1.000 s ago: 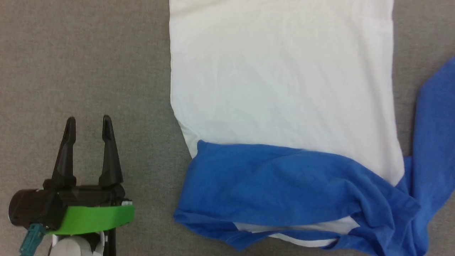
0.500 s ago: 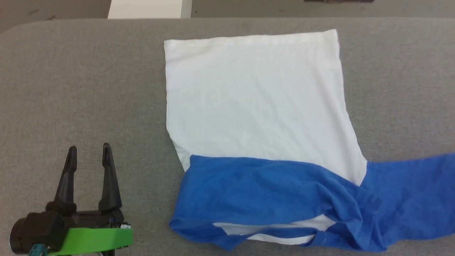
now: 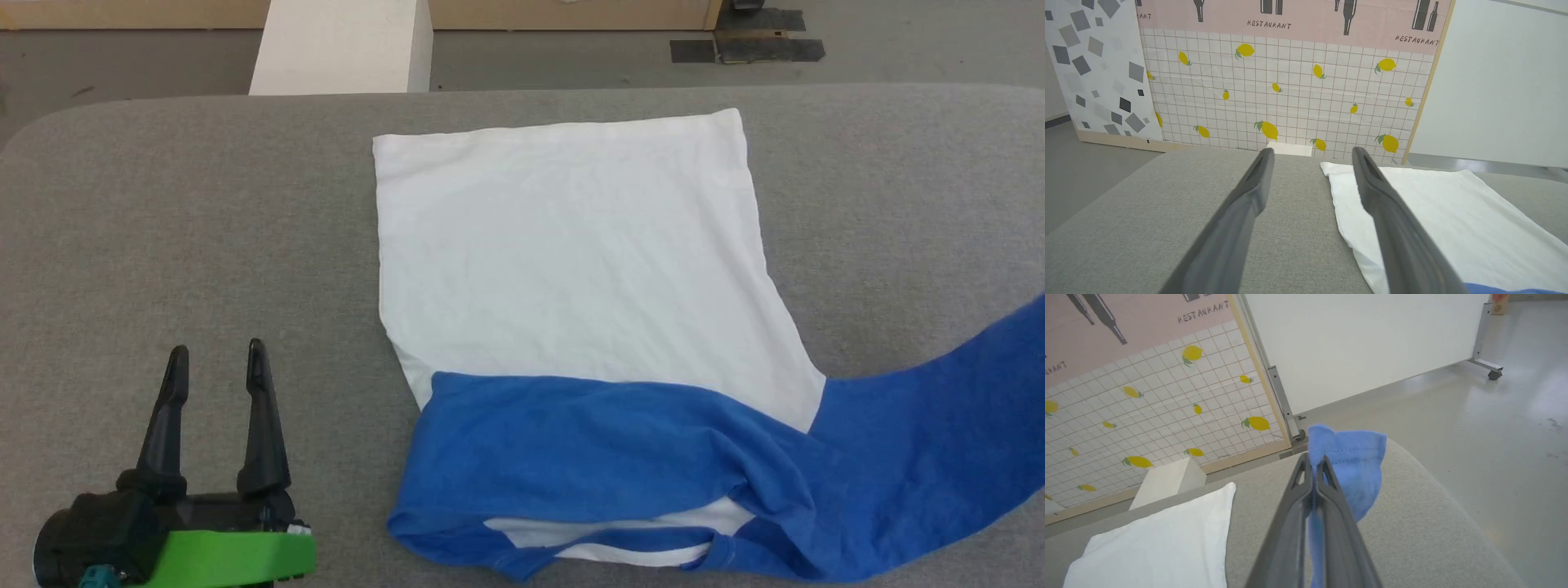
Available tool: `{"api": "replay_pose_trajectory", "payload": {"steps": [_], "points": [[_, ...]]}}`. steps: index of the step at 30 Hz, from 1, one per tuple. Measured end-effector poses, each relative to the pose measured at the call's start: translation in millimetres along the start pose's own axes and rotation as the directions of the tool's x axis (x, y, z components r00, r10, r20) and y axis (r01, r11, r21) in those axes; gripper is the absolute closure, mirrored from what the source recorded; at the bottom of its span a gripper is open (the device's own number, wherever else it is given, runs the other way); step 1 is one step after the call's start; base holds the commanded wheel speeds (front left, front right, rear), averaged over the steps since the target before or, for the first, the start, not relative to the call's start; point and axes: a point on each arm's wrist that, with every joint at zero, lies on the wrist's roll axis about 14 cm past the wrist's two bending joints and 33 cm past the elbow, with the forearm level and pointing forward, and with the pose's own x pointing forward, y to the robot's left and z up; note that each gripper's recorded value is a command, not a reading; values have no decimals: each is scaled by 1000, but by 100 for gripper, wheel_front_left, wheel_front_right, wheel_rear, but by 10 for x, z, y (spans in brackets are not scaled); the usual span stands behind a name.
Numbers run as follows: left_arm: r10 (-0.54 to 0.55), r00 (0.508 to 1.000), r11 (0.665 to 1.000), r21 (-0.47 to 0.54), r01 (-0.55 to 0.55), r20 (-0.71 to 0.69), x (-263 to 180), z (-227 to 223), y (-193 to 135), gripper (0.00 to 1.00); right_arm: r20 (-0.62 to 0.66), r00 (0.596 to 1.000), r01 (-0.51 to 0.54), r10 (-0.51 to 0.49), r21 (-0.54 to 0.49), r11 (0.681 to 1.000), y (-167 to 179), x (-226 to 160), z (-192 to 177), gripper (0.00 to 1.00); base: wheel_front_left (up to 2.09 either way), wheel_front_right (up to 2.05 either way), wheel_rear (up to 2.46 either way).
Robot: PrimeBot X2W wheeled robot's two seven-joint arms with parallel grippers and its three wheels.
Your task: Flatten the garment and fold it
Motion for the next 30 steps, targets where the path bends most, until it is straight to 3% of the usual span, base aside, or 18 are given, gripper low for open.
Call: {"api": "replay_pose_trajectory", "payload": {"steps": [5,8,16,20,24,30], "points": [[13,1000,1000,-1,-13,-3,-68,17,20,0,-34,971,-238,237,-32,971,824,-35,-29,100,0,0,0],[25,1000,1000,-3,-25,-3,-112,37,37,0,-66,926,-375,372,-48,926,1312,-138,-80,100,0,0,0],[63,998,998,-3,-63,9,-239,122,130,0,-202,740,-663,642,-51,747,2418,-536,-500,100,0,0,0],[81,997,997,2,-81,9,-280,142,179,0,-294,630,-756,719,-19,654,2822,-714,-855,100,0,0,0],[96,995,995,1,-96,1,-313,125,217,0,-369,536,-813,760,16,581,3112,-846,-1240,100,0,0,0],[120,992,993,-1,-120,-32,-358,30,271,0,-472,427,-862,772,47,505,3393,-1019,-1889,100,0,0,0]]}}
